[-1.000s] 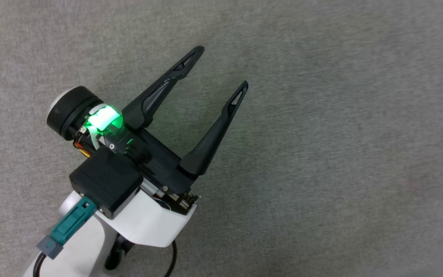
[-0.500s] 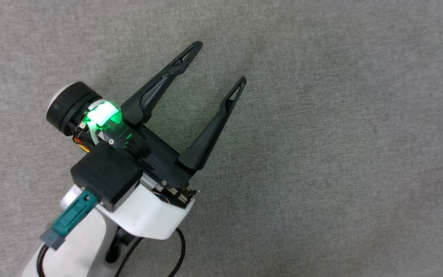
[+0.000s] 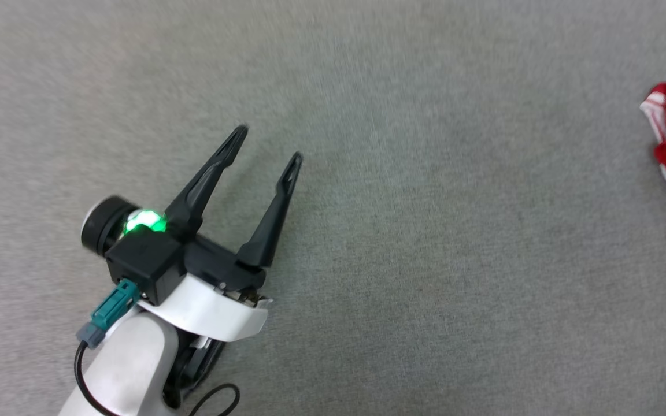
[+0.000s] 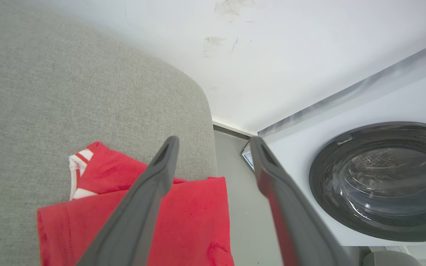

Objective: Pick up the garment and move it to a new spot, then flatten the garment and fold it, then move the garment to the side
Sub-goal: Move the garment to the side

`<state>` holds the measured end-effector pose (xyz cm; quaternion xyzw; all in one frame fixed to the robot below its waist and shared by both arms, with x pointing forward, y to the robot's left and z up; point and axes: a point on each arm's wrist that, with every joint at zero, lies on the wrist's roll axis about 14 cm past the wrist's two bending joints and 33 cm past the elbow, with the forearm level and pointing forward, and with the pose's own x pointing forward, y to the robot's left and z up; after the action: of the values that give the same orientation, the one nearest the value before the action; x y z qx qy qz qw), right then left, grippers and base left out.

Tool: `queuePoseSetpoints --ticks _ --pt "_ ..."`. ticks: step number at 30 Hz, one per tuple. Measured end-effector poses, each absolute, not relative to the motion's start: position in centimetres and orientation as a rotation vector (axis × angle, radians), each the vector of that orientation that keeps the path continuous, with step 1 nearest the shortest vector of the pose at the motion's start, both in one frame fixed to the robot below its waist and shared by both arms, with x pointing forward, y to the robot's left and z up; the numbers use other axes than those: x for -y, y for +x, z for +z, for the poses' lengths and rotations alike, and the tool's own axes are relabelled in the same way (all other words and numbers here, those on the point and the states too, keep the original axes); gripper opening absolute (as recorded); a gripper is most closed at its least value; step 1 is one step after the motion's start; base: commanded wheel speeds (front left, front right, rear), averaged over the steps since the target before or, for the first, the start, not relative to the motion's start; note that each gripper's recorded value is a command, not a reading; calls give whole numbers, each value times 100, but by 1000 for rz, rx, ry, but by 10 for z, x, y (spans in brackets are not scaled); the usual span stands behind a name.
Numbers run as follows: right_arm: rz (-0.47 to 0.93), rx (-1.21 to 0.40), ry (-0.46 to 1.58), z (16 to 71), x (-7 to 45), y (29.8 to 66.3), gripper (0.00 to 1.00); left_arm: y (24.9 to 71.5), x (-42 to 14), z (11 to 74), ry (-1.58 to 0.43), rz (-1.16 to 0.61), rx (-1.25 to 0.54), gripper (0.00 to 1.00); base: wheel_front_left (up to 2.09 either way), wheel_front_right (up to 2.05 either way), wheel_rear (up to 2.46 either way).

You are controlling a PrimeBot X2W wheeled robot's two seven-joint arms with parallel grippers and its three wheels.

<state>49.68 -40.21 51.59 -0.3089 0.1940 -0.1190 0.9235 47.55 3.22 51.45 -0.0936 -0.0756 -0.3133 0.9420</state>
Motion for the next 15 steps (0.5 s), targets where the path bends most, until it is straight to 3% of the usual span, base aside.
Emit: queuePoseSetpoints --ticks 9,15 --pt "-74 -66 -424 578 296 482 100 446 -91 527 -142 -416 139 100 0 0 0" --pt "9 60 -258 585 247 461 100 422 -113 532 -143 -334 137 100 0 0 0"
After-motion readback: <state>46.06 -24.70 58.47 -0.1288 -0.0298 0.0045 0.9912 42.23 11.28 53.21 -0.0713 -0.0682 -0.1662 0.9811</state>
